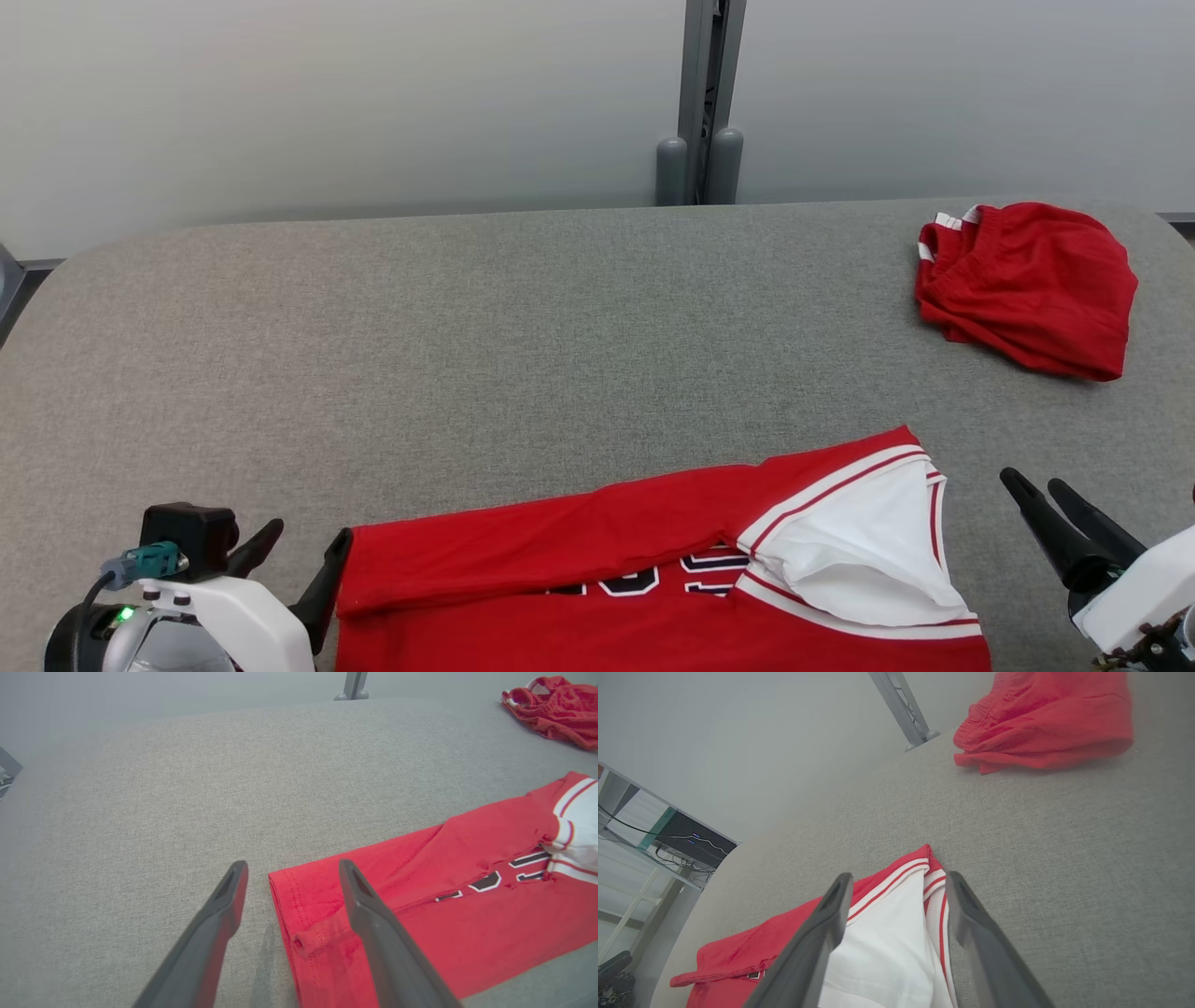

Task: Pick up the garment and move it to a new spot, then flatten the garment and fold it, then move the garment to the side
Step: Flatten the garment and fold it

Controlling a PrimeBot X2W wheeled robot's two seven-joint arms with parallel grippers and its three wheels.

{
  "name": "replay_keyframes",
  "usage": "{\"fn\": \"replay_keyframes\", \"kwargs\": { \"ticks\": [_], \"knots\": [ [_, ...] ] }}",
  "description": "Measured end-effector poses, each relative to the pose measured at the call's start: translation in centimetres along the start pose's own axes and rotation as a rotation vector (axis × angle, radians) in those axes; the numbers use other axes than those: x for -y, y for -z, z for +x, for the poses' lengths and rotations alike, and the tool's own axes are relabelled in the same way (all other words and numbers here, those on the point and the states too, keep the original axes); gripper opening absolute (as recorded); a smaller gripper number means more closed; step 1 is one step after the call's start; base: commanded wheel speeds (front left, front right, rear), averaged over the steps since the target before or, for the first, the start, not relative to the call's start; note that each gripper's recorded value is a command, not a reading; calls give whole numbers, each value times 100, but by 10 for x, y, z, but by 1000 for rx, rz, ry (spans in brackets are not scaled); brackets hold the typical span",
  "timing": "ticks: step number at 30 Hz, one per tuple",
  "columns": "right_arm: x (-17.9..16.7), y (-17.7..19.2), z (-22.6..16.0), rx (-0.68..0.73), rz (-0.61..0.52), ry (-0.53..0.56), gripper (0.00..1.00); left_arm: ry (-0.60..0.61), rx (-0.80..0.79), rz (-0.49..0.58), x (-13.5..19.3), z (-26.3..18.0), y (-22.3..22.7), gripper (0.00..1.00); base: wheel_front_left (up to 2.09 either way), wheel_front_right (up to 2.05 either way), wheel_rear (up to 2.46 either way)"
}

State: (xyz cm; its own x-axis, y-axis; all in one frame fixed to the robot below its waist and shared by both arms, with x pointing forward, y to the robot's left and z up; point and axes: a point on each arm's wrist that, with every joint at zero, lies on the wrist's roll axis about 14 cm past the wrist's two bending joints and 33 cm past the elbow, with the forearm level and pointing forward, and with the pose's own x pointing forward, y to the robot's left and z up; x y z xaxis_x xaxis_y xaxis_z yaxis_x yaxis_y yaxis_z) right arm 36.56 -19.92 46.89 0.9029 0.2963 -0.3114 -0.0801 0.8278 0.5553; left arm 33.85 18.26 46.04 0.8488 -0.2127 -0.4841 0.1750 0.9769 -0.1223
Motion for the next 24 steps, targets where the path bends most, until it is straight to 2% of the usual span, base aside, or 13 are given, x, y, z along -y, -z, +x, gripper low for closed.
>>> {"fn": "replay_keyframes", "kwargs": {
  "ticks": [6,11,17,24],
  "knots": [
    [6,-1,10,36,16,52,100,-18,81,-78,6,2,-8,100,0,0,0],
    [9,12,18,-6,16,96,100,-13,98,-117,14,3,-4,100,0,0,0],
    [8,37,34,-151,6,136,100,0,91,-128,18,5,2,100,0,0,0],
    [22,63,41,-357,-23,214,100,5,74,-148,19,7,10,100,0,0,0]
  ]
}}
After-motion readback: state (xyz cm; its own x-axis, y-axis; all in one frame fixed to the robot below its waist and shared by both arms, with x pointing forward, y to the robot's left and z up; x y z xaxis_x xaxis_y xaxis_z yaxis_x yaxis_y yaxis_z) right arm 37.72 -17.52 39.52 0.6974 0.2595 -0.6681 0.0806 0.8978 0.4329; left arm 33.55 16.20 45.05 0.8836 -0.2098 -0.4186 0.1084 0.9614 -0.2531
